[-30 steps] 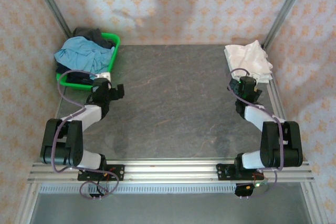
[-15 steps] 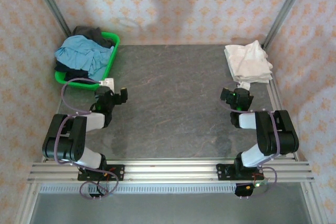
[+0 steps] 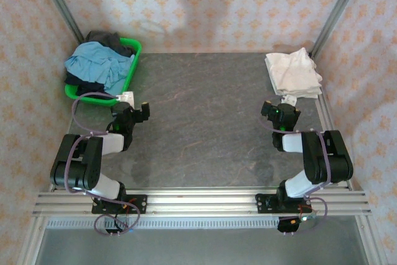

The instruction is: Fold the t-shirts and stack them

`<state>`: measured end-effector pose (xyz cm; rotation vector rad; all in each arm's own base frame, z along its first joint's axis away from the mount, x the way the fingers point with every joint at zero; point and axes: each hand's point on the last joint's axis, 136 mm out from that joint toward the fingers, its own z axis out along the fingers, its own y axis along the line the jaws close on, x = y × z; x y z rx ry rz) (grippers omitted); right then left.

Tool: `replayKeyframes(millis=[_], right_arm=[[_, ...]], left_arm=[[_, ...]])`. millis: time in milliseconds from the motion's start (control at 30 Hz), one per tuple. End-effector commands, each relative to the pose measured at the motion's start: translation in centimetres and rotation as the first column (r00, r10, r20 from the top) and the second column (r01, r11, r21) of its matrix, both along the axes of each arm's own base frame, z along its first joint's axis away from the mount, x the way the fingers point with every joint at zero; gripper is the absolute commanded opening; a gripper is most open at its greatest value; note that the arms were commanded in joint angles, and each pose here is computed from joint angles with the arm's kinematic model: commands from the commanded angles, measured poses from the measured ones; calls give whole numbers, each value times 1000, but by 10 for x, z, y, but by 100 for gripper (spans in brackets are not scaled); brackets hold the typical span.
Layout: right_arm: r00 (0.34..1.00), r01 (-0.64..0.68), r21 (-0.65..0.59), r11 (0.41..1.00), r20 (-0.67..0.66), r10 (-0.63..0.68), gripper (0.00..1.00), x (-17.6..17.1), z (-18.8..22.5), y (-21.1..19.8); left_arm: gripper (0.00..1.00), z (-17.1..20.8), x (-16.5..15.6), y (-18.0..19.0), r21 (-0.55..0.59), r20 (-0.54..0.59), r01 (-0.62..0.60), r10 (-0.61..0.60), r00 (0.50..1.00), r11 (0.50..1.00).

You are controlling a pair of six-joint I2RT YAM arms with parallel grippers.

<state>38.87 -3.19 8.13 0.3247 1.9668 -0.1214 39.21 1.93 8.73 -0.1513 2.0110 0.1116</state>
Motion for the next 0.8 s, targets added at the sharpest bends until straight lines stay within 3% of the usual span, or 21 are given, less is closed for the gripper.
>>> replayKeyframes(millis=[0,767], right_arm=[[999,10,-15,1000,38,-10,99,2,10,-2],[999,9,-13,1000,37,-8,99,3,9,-2]], left_arm=[[100,6,2,5,25,32,-24,23,999,999],[100,6,2,5,26,31,-23,23,999,999]])
